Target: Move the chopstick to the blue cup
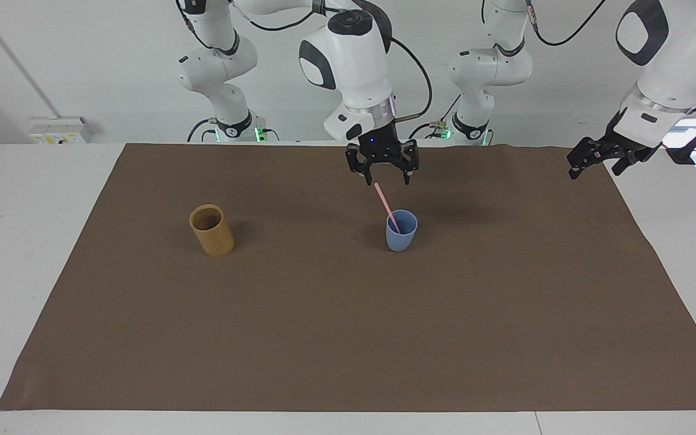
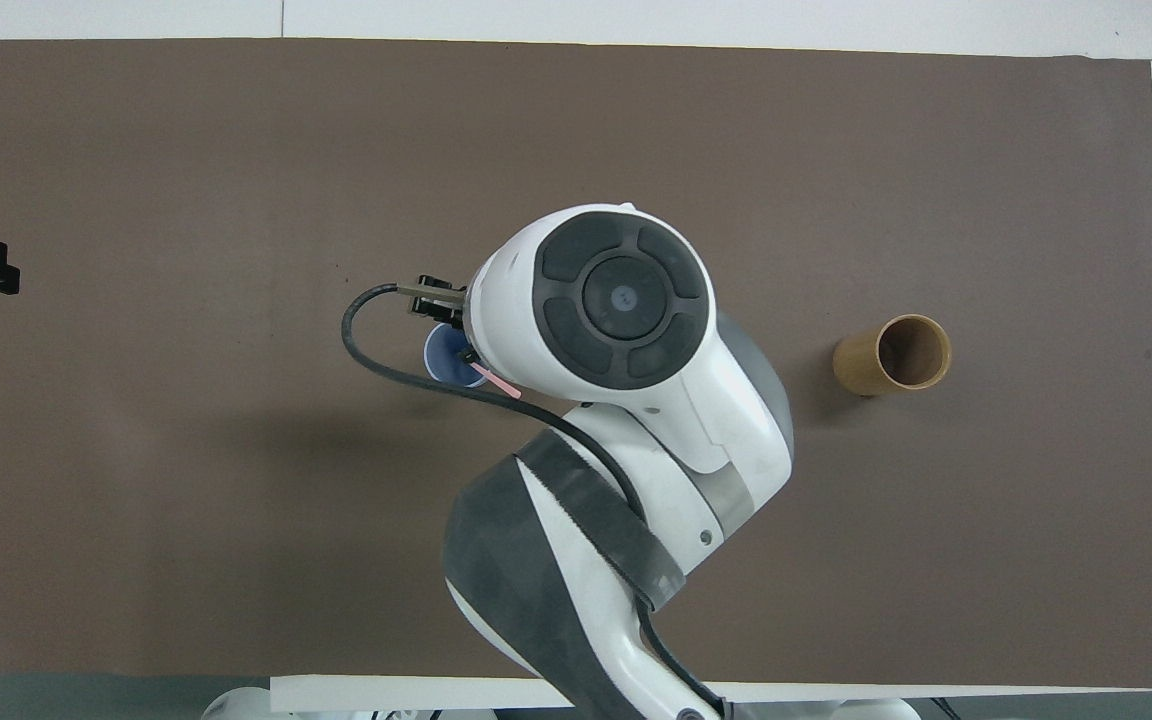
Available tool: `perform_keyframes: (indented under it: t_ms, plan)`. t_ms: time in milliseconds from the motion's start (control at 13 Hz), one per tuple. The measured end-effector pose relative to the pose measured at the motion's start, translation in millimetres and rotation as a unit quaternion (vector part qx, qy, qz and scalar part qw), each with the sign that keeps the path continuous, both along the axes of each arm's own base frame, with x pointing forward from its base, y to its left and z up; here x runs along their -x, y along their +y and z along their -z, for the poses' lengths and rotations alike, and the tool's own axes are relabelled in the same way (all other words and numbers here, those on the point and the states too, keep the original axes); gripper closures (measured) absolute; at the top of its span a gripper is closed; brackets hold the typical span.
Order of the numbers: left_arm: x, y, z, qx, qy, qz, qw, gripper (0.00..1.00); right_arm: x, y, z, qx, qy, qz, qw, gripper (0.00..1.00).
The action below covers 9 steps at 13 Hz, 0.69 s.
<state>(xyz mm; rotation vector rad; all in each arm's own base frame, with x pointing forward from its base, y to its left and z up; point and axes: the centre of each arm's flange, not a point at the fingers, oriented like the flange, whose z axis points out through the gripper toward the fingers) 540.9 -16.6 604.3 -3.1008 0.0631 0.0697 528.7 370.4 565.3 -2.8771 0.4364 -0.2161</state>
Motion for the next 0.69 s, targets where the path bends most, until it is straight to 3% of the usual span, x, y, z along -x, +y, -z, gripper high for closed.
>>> perform_keyframes:
  t_ms: [154, 308, 462, 692]
  plan:
    - [0.0, 0.0, 0.0, 0.0, 0.0, 0.0, 1.0, 0.0, -24.4, -89.8, -32.8, 0.029, 0.005, 0.014, 0.999, 0.0]
    - [0.0, 0.0, 0.0, 0.0, 0.0, 0.0, 1.0, 0.0, -29.8, -197.8, -66.8, 0.059, 0.024, -0.001, 0.998, 0.0]
    - [0.0, 0.0, 0.0, 0.0, 0.0, 0.0, 1.0, 0.0, -12.6, -297.6, -92.2, 0.08, 0.058, -0.029, 0.995, 0.0]
    - [0.0, 0.0, 0.0, 0.0, 0.0, 0.0, 1.0, 0.0, 19.4, -406.7, -114.8, 0.088, 0.083, -0.079, 0.989, 0.0]
